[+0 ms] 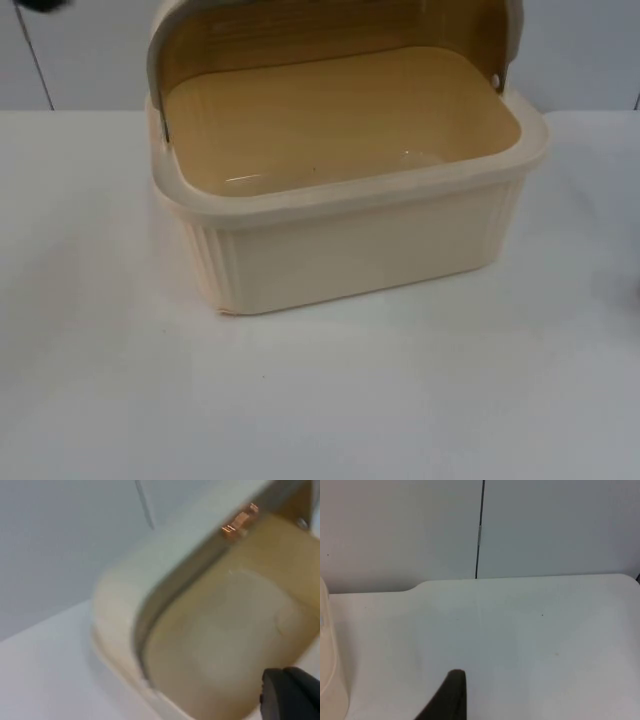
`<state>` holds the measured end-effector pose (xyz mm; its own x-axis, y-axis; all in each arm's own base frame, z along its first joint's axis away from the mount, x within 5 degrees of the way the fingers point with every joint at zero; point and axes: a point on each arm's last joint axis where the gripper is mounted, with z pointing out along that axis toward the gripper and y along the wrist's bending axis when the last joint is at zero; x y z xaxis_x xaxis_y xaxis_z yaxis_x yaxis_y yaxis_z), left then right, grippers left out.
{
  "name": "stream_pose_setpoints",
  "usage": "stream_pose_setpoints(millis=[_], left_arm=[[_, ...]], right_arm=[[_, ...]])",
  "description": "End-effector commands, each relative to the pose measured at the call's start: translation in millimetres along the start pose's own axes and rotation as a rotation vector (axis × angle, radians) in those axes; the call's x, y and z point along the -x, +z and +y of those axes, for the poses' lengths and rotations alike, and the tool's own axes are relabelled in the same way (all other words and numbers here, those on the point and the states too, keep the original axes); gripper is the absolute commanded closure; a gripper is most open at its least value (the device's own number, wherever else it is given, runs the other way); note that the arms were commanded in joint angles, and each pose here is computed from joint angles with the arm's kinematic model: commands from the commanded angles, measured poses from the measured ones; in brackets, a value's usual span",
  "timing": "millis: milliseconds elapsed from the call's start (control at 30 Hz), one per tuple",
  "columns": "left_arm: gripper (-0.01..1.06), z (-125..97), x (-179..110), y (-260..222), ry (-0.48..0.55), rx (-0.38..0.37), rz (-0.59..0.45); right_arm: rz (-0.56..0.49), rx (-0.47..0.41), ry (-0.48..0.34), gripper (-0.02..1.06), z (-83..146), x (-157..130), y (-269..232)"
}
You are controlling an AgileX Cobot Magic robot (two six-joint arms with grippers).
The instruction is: Open the box lid with the left hand, place the block into the box with the right hand, then close the box lid with the left hand.
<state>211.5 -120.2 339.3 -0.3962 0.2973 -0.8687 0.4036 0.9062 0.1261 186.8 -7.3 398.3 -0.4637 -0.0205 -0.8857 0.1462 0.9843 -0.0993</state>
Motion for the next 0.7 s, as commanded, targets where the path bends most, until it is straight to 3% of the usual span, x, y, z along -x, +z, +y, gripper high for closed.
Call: stream_pose_setpoints(millis=[0,100,200,300,433,500,567,667], left_arm=[[1.05,13.3,-0.7,-9.2,-0.053,0.042,-0.045],[1.05,54.1,-1.9,-17.9,-0.247,0.18,-0.114],[1.05,90.0,-10.4,-19.4,-0.426,0.298,-0.11],[1.05,102.6,-20.9,-18.6,-0.428,0.354,-0.028],[1.05,102.7,-36.7,-9.8,-0.373,0.327,0.181],[1.05,101.3,-34.2,-8.8,-0.387,0.307,0.153],[1.05,99.4,-24.3,-9.0,-0.42,0.272,0.045],[1.05,101.3,-12.6,-9.9,-0.378,0.269,-0.082]], right_arm=[[-0.006,0.002,0.006,-0.01,-0.2,1.9,-1.9],[-0.006,0.003,0.008,-0.01,-0.1,1.9,-1.9],[-0.006,0.006,0.011,-0.01,0.2,2.0,-1.9],[-0.007,0.01,0.015,-0.01,0.6,2.0,-1.9],[-0.011,0.02,0.025,-0.01,1.5,2.4,-2.0],[-0.013,0.023,0.027,-0.01,1.7,2.6,-2.0],[-0.016,0.026,0.03,-0.01,2.0,2.9,-2.0],[-0.013,0.027,0.033,-0.01,2.1,2.6,-2.0]])
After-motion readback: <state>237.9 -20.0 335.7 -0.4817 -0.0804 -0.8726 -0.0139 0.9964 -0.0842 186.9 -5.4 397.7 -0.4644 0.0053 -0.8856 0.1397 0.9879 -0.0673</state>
